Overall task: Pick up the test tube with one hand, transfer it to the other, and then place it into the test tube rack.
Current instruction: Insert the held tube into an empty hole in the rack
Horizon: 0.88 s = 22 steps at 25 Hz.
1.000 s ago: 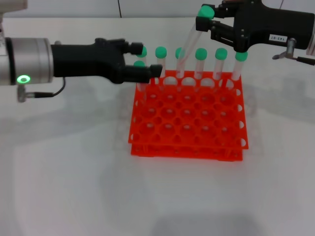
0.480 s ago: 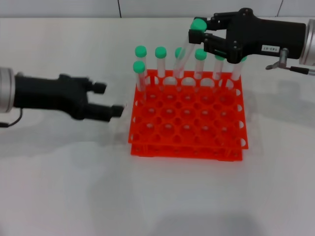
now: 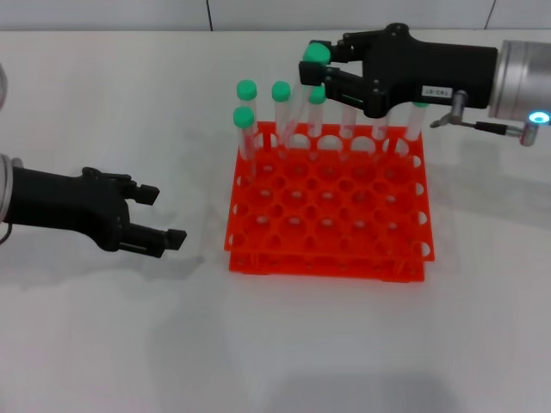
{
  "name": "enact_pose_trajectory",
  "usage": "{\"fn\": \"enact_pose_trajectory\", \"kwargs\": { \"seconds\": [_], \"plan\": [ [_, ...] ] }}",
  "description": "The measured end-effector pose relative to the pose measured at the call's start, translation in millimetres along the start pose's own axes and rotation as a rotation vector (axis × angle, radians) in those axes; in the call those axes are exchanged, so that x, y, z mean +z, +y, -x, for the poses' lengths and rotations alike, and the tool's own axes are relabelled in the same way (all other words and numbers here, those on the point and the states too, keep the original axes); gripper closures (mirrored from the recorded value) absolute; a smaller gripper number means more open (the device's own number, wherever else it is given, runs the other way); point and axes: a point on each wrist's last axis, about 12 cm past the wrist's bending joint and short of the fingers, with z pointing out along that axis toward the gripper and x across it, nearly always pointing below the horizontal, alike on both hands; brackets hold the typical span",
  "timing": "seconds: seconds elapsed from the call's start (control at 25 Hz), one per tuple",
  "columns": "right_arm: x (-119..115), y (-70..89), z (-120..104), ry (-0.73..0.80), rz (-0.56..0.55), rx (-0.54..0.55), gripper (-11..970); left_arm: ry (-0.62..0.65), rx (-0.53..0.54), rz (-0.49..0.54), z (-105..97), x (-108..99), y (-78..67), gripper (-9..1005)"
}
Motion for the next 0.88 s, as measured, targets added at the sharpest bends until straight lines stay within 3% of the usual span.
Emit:
{"fn": "enact_pose_trajectory", "kwargs": {
  "seconds": [0.36,0.88],
  "plan": [
    [16.8,-3.6,3.0,0.021,-0.035,0.001,694,0.008,0.098,-0.001,-0.7,-1.4,0.8,120],
    [23.3,-4.2,-0.2,0.064,-0.053,0.018,694,-0.013,0.112,0.009,-6.7,-2.7,3.9,120]
  ]
}}
